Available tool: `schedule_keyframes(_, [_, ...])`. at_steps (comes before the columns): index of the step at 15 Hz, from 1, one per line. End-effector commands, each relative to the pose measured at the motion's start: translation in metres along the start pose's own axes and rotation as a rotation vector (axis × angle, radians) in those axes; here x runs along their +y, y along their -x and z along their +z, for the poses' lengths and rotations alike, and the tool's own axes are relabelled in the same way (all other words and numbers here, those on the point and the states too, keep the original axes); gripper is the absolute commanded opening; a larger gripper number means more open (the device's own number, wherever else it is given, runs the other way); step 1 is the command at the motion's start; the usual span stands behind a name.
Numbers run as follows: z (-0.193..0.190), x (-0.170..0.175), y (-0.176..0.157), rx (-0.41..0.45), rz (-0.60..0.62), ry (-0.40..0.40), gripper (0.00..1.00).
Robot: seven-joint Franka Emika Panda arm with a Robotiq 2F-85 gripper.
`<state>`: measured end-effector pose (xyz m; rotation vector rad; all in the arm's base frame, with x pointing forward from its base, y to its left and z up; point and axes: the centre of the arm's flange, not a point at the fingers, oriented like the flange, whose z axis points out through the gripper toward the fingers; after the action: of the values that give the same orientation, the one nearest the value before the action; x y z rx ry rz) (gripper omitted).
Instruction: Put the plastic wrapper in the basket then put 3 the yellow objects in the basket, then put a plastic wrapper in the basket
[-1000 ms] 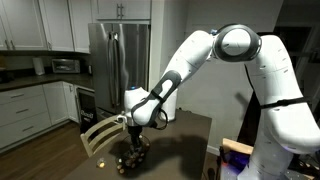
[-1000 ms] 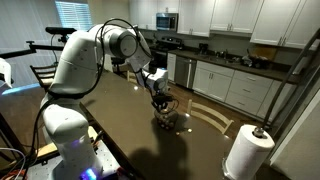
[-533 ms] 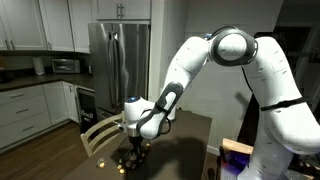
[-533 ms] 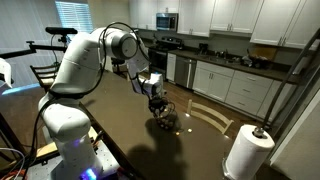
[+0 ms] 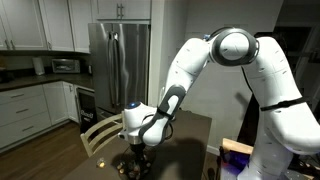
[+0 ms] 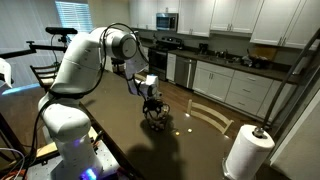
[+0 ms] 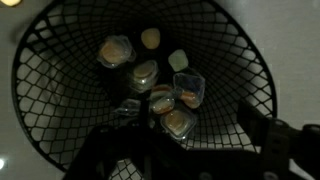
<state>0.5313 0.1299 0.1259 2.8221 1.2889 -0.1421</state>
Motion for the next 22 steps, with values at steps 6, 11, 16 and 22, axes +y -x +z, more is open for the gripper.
schedule_keyframes(6, [0.001, -0.002, 0.001, -0.002, -0.002, -0.003, 0.99])
schedule_keyframes(11, [0.001, -0.002, 0.001, -0.002, -0.002, -0.003, 0.99])
schedule_keyframes(16, [0.000, 0.026, 0.004, -0.066, 0.010, -0.248, 1.00])
schedule_keyframes(22, [-0.049, 0.042, 0.001, -0.014, 0.003, -0.098, 1.00])
